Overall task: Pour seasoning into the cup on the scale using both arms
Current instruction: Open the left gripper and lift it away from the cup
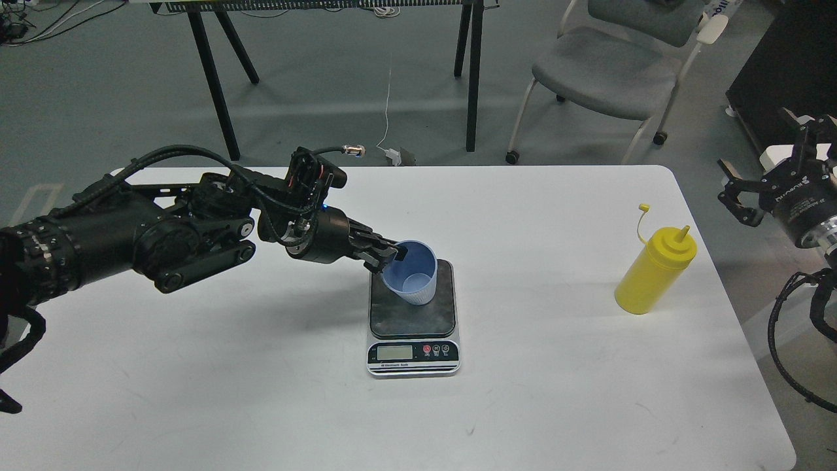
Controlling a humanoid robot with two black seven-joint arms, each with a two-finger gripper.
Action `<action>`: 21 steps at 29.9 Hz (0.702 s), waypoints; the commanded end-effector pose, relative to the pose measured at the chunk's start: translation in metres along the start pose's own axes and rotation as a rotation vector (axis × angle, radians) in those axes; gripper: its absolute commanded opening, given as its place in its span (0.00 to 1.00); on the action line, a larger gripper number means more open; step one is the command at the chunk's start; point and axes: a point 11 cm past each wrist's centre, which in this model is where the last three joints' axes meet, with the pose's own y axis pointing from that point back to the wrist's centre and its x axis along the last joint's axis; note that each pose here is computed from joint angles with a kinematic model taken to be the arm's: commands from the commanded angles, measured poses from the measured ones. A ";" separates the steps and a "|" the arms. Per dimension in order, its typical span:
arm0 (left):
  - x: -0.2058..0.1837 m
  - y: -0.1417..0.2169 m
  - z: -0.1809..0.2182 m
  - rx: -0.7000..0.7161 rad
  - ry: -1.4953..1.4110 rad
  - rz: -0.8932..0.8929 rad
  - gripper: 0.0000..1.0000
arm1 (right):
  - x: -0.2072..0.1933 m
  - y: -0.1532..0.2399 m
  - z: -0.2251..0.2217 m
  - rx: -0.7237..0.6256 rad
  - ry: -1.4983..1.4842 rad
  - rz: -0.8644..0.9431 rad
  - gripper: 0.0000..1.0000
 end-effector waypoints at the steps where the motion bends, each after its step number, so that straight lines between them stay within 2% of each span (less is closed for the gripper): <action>1: 0.002 0.000 0.009 -0.029 0.010 -0.006 0.30 | 0.001 0.001 0.000 -0.001 0.002 0.002 1.00; 5: 0.014 0.005 0.010 -0.037 0.033 0.024 0.39 | 0.002 0.002 0.002 -0.005 -0.001 0.004 1.00; 8: 0.035 0.023 0.003 -0.038 0.107 0.111 0.53 | 0.002 0.003 0.003 -0.007 0.000 0.005 1.00; 11: 0.074 0.056 -0.007 -0.057 0.236 0.276 0.71 | 0.004 0.005 0.003 -0.010 0.000 0.009 1.00; 15: 0.099 0.097 -0.028 -0.096 0.447 0.432 0.79 | 0.005 0.006 0.000 -0.007 0.006 0.012 1.00; 19: 0.137 0.160 -0.057 -0.216 0.707 0.772 0.80 | 0.012 0.010 -0.017 0.038 0.025 0.026 1.00; 21: 0.132 0.189 -0.084 -0.280 0.888 0.968 0.80 | 0.018 0.014 -0.029 0.054 0.042 0.042 1.00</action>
